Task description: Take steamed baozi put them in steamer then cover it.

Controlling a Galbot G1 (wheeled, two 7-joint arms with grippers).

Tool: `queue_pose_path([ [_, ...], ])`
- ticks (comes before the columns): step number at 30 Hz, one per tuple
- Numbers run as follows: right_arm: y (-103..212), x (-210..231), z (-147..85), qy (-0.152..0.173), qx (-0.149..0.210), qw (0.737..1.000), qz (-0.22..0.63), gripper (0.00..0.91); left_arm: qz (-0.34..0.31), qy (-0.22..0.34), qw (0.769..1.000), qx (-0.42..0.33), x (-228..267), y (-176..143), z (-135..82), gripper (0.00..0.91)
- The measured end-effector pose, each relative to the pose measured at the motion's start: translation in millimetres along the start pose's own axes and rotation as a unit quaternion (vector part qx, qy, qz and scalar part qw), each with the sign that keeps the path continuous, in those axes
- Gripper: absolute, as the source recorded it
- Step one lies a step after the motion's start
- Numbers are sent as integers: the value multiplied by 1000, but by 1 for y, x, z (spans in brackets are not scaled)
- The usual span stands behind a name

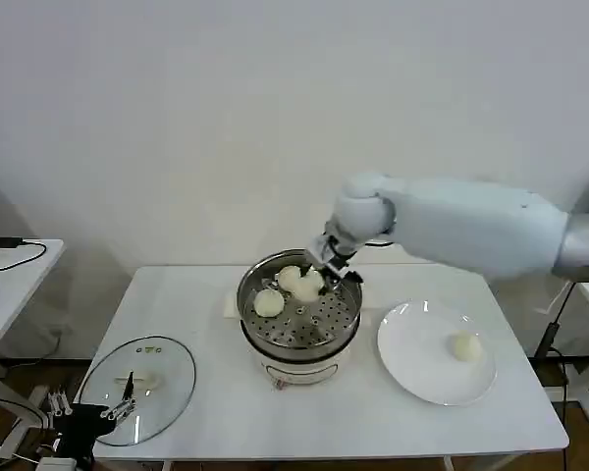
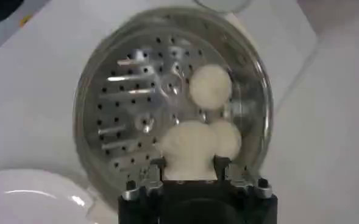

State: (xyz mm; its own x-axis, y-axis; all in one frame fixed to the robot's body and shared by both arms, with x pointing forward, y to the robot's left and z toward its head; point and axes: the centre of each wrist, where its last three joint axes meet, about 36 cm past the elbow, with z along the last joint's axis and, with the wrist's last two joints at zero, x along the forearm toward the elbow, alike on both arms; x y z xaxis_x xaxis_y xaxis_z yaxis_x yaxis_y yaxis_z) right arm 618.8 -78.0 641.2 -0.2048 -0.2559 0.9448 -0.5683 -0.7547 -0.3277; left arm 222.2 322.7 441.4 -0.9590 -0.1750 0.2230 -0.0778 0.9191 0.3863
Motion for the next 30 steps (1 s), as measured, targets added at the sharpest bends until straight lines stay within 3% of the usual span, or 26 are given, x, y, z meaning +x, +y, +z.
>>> queue_pose_path([
  [11, 4, -31, -17, -13, 70, 997, -29, 544, -2, 2, 1000, 3, -1, 0, 2, 907],
  [27, 14, -49, -21, -19, 98, 994, -43, 544, -2, 2, 1000, 3, -2, 0, 4, 907],
  [28, 14, -49, -21, -19, 99, 994, -44, 635, -2, 2, 1000, 3, -2, 0, 4, 907],
  [30, 15, -50, -20, -20, 101, 994, -44, 907, -2, 2, 1000, 3, -3, 0, 4, 907],
])
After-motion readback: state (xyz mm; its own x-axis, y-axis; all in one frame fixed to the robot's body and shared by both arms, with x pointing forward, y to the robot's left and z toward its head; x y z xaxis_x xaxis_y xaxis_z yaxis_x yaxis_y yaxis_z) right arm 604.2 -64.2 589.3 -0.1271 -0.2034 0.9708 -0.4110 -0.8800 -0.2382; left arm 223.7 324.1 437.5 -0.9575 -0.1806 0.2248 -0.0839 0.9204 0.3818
